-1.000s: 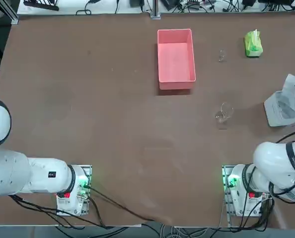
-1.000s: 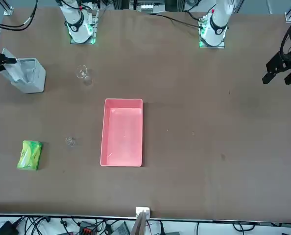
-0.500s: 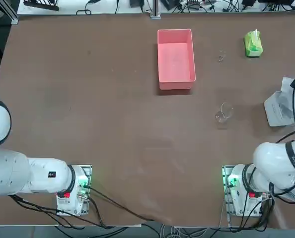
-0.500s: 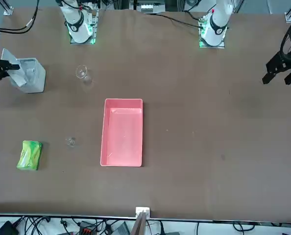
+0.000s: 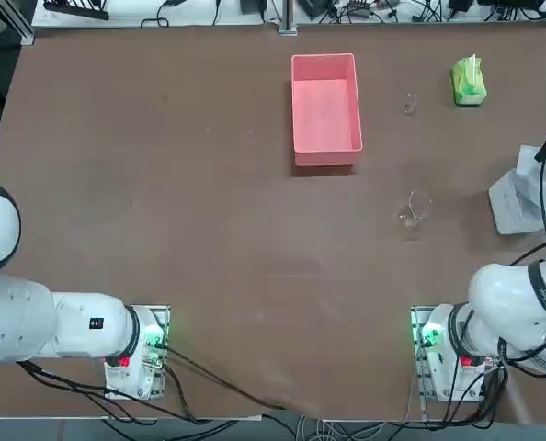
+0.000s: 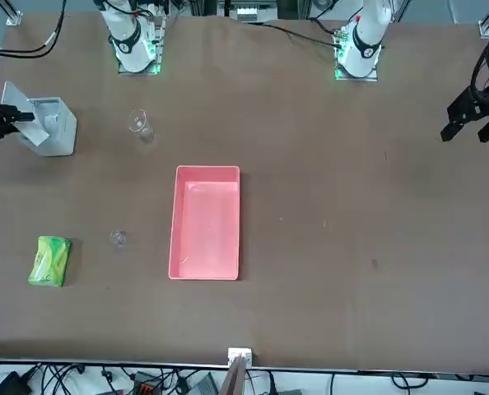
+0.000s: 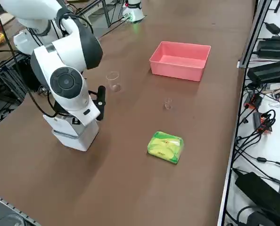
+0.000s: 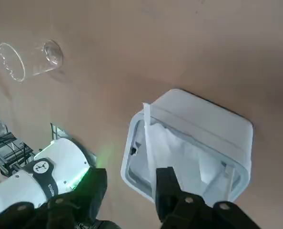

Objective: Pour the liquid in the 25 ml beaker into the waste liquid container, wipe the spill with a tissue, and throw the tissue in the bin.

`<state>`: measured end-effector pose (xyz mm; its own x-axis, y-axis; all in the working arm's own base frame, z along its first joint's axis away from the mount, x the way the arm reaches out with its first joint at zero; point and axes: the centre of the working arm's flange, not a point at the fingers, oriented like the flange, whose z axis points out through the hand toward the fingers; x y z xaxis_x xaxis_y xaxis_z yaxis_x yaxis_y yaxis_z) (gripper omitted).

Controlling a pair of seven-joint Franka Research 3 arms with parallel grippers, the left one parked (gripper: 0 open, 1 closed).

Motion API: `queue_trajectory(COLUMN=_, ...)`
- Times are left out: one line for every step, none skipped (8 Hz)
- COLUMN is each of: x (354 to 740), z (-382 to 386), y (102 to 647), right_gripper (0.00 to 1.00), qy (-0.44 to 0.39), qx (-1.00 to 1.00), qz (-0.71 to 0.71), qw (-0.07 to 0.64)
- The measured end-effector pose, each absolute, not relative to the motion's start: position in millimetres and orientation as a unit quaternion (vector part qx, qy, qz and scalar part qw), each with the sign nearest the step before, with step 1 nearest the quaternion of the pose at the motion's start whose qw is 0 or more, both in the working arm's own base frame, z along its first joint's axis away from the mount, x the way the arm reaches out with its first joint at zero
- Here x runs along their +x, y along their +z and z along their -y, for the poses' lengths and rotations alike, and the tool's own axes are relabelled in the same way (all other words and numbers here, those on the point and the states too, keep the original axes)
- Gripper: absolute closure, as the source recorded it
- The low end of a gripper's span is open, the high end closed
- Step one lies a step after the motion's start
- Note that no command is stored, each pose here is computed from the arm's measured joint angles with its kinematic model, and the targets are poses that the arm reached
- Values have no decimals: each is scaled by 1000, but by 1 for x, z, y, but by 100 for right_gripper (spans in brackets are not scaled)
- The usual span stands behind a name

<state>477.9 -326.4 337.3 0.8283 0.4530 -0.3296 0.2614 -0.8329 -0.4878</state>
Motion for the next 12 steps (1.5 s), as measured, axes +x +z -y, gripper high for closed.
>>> queue_trajectory(x=481, z=326, y=337, right_gripper=35, qy=217, qx=-933, qz=194, qw=211)
queue_trajectory(x=485, z=326, y=339, right_gripper=35, qy=208, qx=-937, qz=197, qw=201)
queue_trajectory(x=493, z=325, y=343, right_gripper=33, qy=195, qx=-941, qz=204, qw=185)
queue_trajectory(x=504, z=322, y=350, right_gripper=32, qy=178, qx=-946, qz=215, qw=165)
queue_trajectory(x=515, z=317, y=357, right_gripper=31, qy=161, qx=-948, qz=231, qw=147)
queue_trajectory(x=523, z=312, y=365, right_gripper=29, qy=148, qx=-949, qz=243, qw=133)
queue_trajectory(x=530, z=307, y=375, right_gripper=26, qy=138, qx=-950, qz=252, qw=122)
queue_trajectory(x=538, z=301, y=387, right_gripper=20, qy=128, qx=-950, qz=261, qw=112)
queue_trajectory(x=549, z=293, y=402, right_gripper=5, qy=112, qx=-951, qz=270, qw=101)
queue_trajectory(x=563, z=282, y=419, right_gripper=0, qy=90, qx=-951, qz=279, qw=96)
queue_trajectory(x=577, z=267, y=436, right_gripper=0, qy=67, qx=-952, qz=283, qw=95)
queue_trajectory(x=587, z=253, y=449, right_gripper=0, qy=49, qx=-955, qz=277, qw=95)
